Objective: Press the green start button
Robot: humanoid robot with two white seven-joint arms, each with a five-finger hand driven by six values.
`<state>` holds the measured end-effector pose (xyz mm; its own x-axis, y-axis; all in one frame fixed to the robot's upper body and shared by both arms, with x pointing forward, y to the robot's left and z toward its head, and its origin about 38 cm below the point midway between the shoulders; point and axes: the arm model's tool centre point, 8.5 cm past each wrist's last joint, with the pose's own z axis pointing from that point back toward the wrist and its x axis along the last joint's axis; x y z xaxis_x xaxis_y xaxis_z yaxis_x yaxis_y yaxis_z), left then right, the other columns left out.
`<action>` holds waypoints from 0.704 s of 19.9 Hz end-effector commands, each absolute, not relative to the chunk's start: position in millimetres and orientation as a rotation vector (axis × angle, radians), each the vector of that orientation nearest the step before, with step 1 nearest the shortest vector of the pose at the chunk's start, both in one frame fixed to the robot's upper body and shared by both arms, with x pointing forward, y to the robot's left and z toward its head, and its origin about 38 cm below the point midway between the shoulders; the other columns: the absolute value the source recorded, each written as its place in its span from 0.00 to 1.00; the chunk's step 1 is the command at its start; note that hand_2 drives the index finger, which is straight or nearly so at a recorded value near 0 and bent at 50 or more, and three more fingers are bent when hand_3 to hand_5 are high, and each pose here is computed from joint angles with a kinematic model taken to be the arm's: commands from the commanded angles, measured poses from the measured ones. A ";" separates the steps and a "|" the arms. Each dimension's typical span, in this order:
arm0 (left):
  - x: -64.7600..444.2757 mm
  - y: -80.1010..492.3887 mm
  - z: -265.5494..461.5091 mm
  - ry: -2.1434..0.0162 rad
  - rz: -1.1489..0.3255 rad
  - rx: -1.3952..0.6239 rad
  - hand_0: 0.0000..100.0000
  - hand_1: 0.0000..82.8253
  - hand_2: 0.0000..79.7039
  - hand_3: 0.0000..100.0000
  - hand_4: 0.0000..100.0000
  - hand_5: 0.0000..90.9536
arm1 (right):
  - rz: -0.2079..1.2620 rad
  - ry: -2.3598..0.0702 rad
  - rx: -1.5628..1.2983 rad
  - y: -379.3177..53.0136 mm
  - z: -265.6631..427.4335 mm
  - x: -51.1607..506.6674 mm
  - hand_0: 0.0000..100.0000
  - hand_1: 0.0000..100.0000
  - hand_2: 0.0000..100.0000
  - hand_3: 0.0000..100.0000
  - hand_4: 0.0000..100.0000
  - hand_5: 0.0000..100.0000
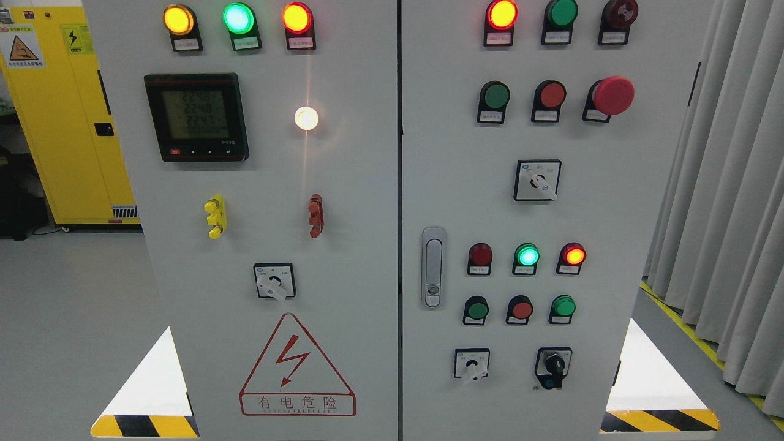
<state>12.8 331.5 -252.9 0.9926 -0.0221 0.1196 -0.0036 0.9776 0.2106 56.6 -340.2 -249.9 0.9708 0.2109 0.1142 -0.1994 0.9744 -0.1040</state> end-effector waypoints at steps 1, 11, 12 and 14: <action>36.9 330.4 -252.5 -0.170 -0.010 0.209 0.12 0.67 0.00 0.00 0.00 0.00 | 0.388 -0.320 -0.133 -333.0 -233.7 117.7 0.22 0.32 0.00 0.00 0.00 0.00; 36.0 290.3 -258.7 -0.169 -0.004 0.147 0.12 0.67 0.00 0.00 0.00 0.00 | 0.832 -0.763 -0.206 -289.2 -175.2 198.3 0.20 0.38 0.00 0.00 0.00 0.00; 36.0 282.4 -259.6 -0.169 -0.003 0.134 0.12 0.67 0.00 0.00 0.00 0.00 | 0.876 -0.829 -0.199 -281.2 -166.9 203.6 0.20 0.39 0.00 0.00 0.00 0.00; 36.0 270.5 -260.7 -0.169 -0.002 0.116 0.12 0.67 0.00 0.00 0.00 0.00 | 0.927 -0.948 -0.197 -270.2 -146.7 216.3 0.20 0.39 0.00 0.00 0.00 0.00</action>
<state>12.8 310.7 -256.4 0.9926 -0.0171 0.1203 -0.0048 0.9837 0.1795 137.1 -310.8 -216.8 0.6194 0.6456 0.4467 -0.5805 0.7597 -0.2930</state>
